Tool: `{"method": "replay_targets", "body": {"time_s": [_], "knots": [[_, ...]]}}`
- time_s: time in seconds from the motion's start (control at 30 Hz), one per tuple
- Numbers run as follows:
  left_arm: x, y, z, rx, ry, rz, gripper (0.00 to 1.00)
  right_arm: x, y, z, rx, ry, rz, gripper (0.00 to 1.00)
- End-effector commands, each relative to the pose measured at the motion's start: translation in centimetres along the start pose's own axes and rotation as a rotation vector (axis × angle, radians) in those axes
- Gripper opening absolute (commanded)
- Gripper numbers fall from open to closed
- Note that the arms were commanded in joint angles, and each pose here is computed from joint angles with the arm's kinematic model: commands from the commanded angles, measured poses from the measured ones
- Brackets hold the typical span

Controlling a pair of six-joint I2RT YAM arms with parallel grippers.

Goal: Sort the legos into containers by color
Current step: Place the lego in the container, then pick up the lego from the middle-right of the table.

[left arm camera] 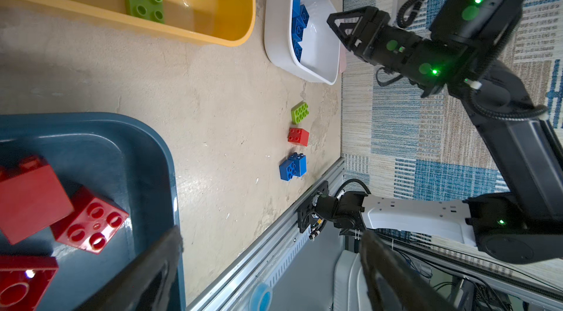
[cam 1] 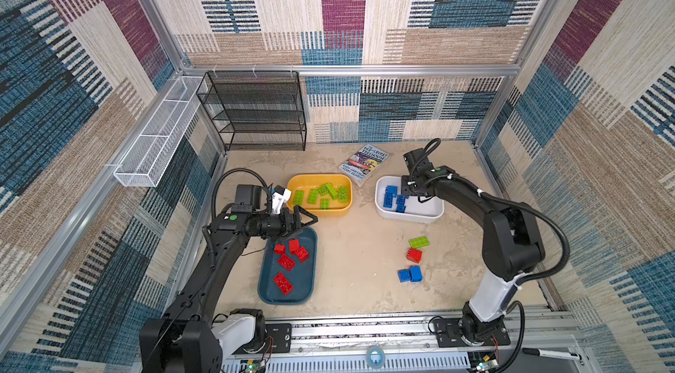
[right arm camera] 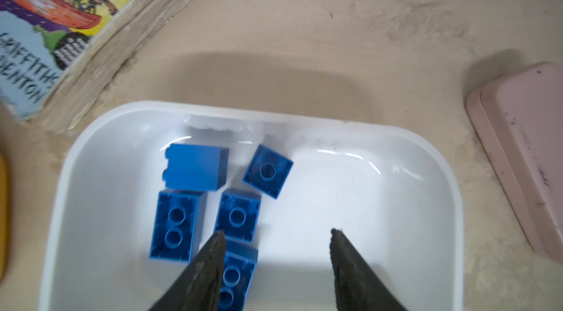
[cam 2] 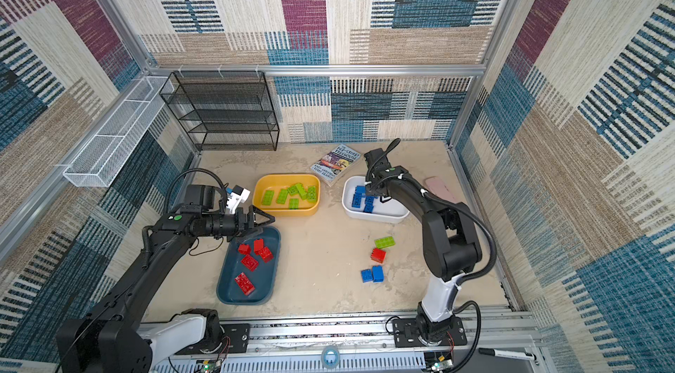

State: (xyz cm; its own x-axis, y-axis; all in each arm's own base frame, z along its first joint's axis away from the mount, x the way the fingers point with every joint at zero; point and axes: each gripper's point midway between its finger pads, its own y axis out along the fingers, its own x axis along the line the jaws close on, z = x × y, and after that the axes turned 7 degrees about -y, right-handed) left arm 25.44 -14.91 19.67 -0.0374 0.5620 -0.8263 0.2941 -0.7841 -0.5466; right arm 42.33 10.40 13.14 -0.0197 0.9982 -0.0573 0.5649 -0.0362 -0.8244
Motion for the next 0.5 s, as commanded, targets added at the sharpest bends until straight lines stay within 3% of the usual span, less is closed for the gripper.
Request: {"method": "replay_targets", "body": {"time_s": [0.0,0.1,0.23,0.47], "knots": [[-0.1,-0.1,0.0,0.0,0.011,0.001,0.93,2.2,-3.2,1.8,0.008,0.045,-0.162,0.62],[0.0,-0.1,0.1,0.001,0.01,0.001,0.93,3.6,-6.6,5.0,0.03,0.091,-0.253,0.69],[0.1,0.1,0.3,0.011,0.0,0.007,0.93,4.4,-9.4,10.6,0.106,0.128,-0.264,0.76],[0.3,0.2,0.6,0.018,-0.003,0.005,0.93,2.3,-9.8,18.3,0.214,0.232,-0.175,0.86]]}}
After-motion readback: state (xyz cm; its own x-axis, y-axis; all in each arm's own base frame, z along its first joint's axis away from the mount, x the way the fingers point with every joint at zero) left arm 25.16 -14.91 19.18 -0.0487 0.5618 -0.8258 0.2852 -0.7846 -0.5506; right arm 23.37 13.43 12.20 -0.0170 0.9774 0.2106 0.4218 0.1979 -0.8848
